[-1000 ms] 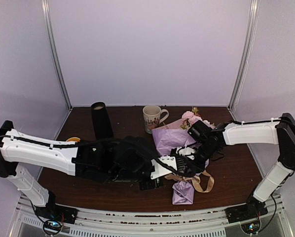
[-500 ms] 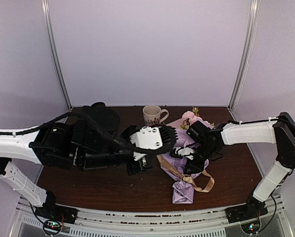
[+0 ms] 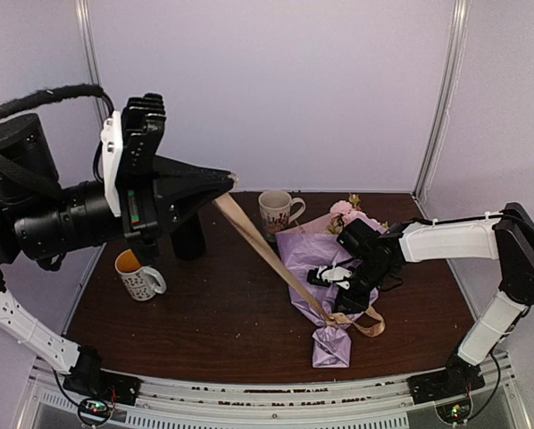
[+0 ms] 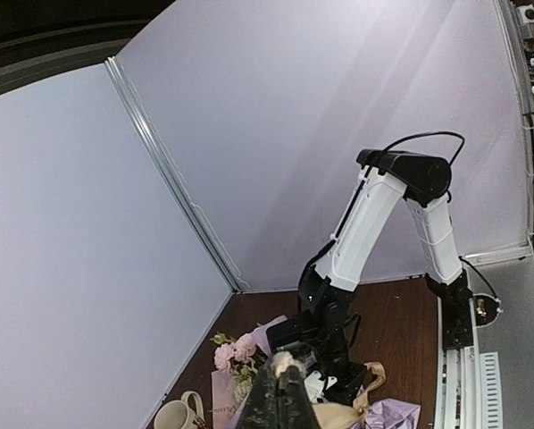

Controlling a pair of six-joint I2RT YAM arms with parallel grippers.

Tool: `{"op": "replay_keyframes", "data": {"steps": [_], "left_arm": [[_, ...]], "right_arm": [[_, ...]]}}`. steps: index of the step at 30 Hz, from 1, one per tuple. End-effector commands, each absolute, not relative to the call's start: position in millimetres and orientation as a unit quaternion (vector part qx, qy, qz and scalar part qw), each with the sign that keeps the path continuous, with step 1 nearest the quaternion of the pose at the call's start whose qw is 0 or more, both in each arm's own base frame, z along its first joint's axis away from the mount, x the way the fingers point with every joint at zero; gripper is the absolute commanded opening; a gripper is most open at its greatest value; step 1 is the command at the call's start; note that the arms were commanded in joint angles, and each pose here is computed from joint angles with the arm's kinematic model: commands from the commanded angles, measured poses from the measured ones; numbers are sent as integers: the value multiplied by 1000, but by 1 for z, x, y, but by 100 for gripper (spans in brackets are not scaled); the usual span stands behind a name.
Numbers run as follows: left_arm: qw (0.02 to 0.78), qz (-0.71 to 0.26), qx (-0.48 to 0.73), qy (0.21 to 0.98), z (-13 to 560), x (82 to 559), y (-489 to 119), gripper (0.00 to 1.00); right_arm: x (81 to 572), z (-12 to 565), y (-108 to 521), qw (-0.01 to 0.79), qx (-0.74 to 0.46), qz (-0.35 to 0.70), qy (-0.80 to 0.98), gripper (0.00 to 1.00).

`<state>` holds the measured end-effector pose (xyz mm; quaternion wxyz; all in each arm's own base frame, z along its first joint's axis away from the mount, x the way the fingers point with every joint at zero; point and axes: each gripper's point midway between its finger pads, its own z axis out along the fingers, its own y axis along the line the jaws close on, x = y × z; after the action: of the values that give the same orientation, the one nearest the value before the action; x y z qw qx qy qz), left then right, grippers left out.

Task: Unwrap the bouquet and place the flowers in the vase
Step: Untie the ribbon from the tied bouquet.

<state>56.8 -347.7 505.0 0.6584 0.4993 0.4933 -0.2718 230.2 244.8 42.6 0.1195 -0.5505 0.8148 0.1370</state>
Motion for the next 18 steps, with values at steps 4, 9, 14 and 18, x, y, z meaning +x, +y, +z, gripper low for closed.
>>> {"op": "replay_keyframes", "data": {"steps": [4,9,14,18], "left_arm": [[678,-268,480,489,516,60,-325,22],[646,-220,510,524,484,68,-324,39],[658,-161,479,559,452,91,-319,60],[642,-148,475,584,404,108,-331,67]], "right_arm": [[238,42,234,122,-546,103,822,34],[224,78,241,156,-561,147,800,38],[206,118,237,194,-576,169,776,45],[187,133,224,206,-602,168,753,52]]}}
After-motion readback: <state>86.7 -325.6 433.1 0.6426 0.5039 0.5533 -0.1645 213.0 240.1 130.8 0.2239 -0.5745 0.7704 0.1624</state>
